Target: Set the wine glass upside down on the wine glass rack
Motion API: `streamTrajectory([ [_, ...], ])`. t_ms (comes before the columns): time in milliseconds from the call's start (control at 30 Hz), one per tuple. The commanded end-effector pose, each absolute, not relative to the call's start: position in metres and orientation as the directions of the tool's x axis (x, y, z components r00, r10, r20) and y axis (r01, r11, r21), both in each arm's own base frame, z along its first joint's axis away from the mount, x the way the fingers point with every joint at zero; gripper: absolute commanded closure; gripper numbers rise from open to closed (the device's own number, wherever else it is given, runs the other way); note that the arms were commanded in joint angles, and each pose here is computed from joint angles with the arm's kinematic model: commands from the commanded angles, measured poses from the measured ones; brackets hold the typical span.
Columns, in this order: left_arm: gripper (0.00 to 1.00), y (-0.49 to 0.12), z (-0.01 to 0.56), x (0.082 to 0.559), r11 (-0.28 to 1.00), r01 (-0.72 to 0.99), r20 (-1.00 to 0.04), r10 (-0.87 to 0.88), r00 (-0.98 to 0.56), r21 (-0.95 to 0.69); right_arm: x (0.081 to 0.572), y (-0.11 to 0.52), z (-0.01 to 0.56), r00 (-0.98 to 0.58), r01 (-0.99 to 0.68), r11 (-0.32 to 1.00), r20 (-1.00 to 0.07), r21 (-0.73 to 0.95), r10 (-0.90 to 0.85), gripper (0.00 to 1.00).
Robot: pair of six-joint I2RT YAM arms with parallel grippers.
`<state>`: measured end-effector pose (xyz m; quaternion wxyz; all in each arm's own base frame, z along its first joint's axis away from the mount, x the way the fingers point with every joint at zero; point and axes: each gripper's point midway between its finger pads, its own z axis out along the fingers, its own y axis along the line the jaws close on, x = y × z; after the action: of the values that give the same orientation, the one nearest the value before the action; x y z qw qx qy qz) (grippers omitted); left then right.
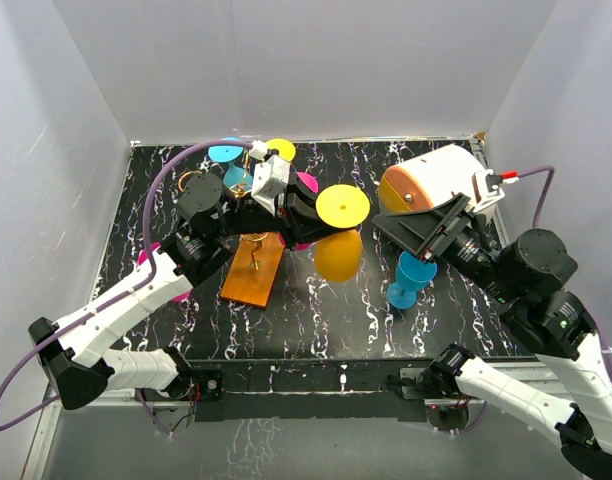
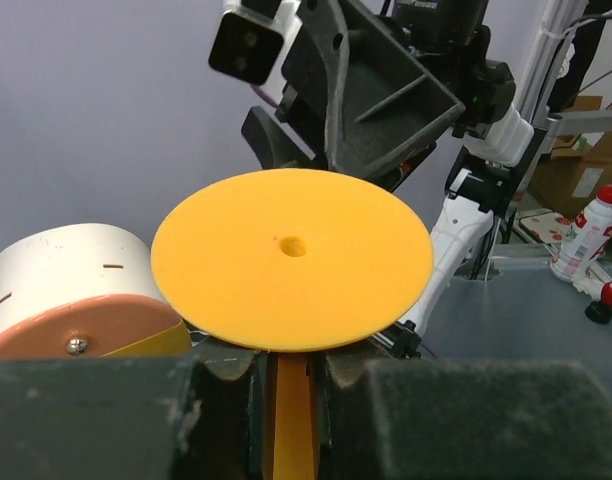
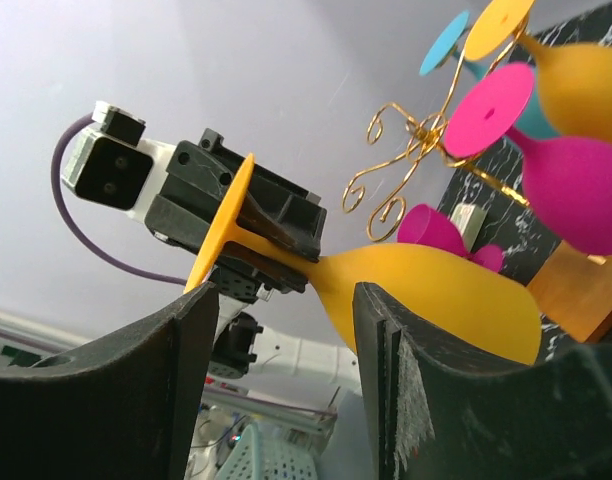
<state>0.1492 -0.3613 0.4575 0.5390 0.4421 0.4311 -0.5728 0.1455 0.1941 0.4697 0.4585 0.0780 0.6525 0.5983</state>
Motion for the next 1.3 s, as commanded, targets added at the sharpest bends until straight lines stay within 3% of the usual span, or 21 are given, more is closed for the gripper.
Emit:
streamTrajectory([
  [0, 1.00, -0.354, 0.469, 0.132, -0.100, 0.988, -0.960, -0.266, 0.086, 0.117, 0.132, 0.209, 0.485, -0.643, -0.475, 0.130, -0.444, 0.870, 0.624, 0.45],
  [400, 1.00, -0.354, 0.459, 0.142, -0.039, 0.993, -0.962, -0.254, 0.099, 0.112, 0.130, 0.208, 0.485, -0.636, -0.499, 0.090, -0.435, 0.862, 0.638, 0.55],
  [533, 1.00, -0.354, 0.462, 0.153, 0.017, 0.997, -0.962, -0.261, 0.081, 0.079, 0.126, 0.206, 0.491, -0.609, -0.548, 0.078, -0.462, 0.833, 0.645, 0.51],
  [900, 1.00, -0.360, 0.453, 0.143, -0.067, 0.995, -0.971, -0.230, 0.062, 0.080, 0.135, 0.221, 0.490, -0.648, -0.519, 0.060, -0.438, 0.852, 0.623, 0.50],
  [1100, 1.00, -0.355, 0.441, 0.132, -0.115, 0.988, -0.977, -0.198, 0.074, 0.099, 0.142, 0.228, 0.482, -0.683, -0.461, 0.064, -0.400, 0.885, 0.611, 0.59],
  [1200, 1.00, -0.355, 0.437, 0.131, -0.123, 0.987, -0.980, -0.184, 0.075, 0.099, 0.143, 0.231, 0.473, -0.704, -0.431, 0.072, -0.385, 0.900, 0.597, 0.70],
  [1267, 1.00, -0.354, 0.435, 0.132, -0.116, 0.989, -0.982, -0.179, 0.065, 0.087, 0.138, 0.233, 0.474, -0.719, -0.435, 0.046, -0.378, 0.899, 0.584, 0.85],
])
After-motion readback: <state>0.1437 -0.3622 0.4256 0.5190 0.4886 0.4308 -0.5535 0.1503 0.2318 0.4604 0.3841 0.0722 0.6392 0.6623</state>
